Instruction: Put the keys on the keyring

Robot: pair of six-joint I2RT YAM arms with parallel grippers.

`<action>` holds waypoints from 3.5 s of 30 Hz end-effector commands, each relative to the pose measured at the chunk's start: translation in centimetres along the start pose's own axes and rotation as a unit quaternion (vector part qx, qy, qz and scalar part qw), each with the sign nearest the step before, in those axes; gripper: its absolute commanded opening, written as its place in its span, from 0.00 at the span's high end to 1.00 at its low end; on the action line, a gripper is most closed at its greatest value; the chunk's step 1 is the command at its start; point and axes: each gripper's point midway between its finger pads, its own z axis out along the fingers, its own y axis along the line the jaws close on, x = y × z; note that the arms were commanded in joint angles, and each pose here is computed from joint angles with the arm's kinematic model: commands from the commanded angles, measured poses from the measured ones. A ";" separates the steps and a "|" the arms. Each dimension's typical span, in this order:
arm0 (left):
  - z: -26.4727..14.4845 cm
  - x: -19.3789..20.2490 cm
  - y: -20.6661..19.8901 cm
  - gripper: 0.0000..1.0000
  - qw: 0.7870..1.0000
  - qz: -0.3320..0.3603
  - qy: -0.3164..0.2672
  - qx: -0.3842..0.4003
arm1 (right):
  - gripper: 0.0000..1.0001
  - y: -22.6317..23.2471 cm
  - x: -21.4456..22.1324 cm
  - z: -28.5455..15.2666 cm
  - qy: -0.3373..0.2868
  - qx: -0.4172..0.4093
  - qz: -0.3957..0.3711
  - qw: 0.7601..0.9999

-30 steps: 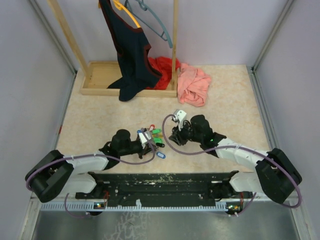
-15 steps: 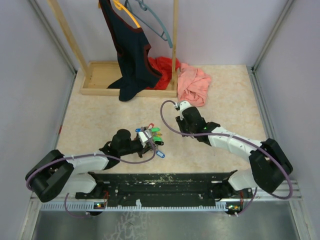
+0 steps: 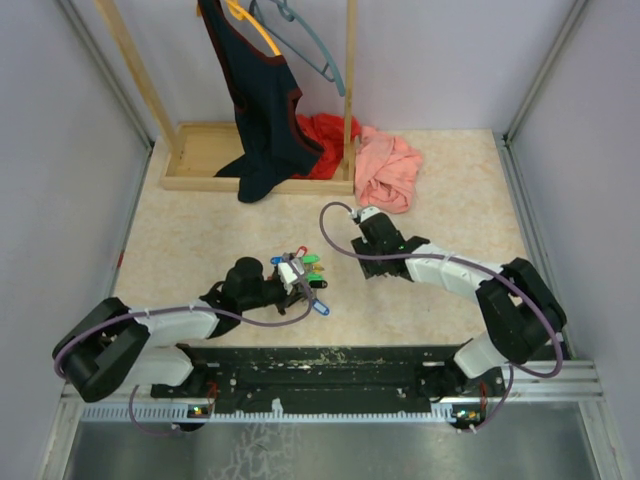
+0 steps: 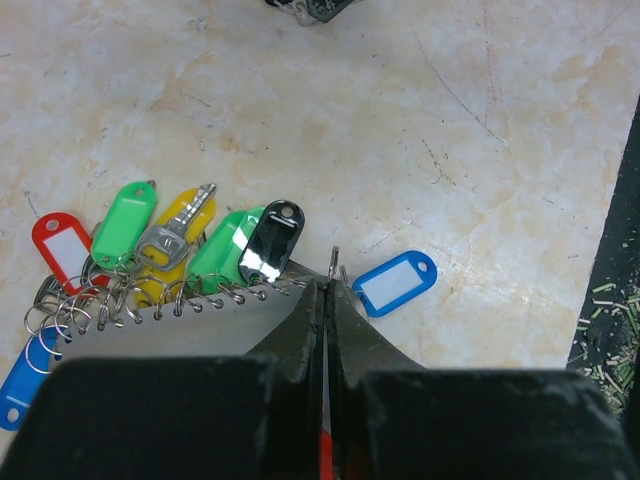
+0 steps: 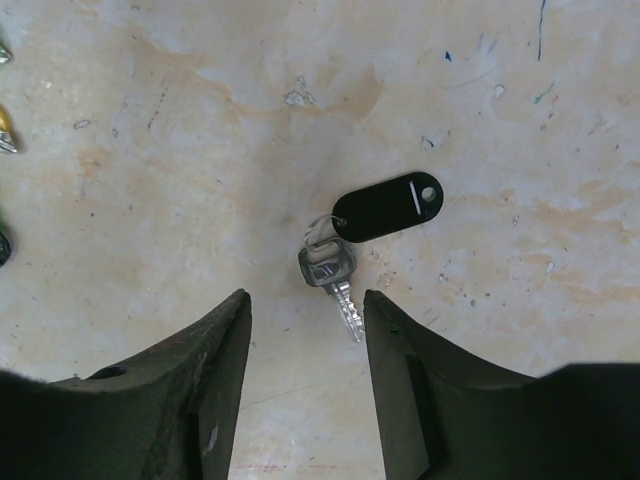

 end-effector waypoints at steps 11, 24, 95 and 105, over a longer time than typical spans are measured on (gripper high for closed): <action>0.3 -1.3 0.3 0.99 1.000 0.004 -0.015 0.002 | 0.43 -1.0 2.1 1.0 0.050 -0.024 0.097 0.994; -0.3 -2.2 0.2 0.99 0.999 0.007 -0.033 -0.003 | 0.46 5.6 -1.3 1.8 0.042 -0.131 0.093 0.986; -1.4 -3.1 0.7 0.99 0.998 0.015 -0.060 -0.028 | 0.04 -1.3 -8.2 -8.7 -0.233 -0.164 0.094 0.954; -1.3 -3.1 0.5 0.99 0.998 0.014 -0.059 -0.021 | 0.31 -2.3 -6.1 -3.3 -0.120 -0.134 0.055 0.982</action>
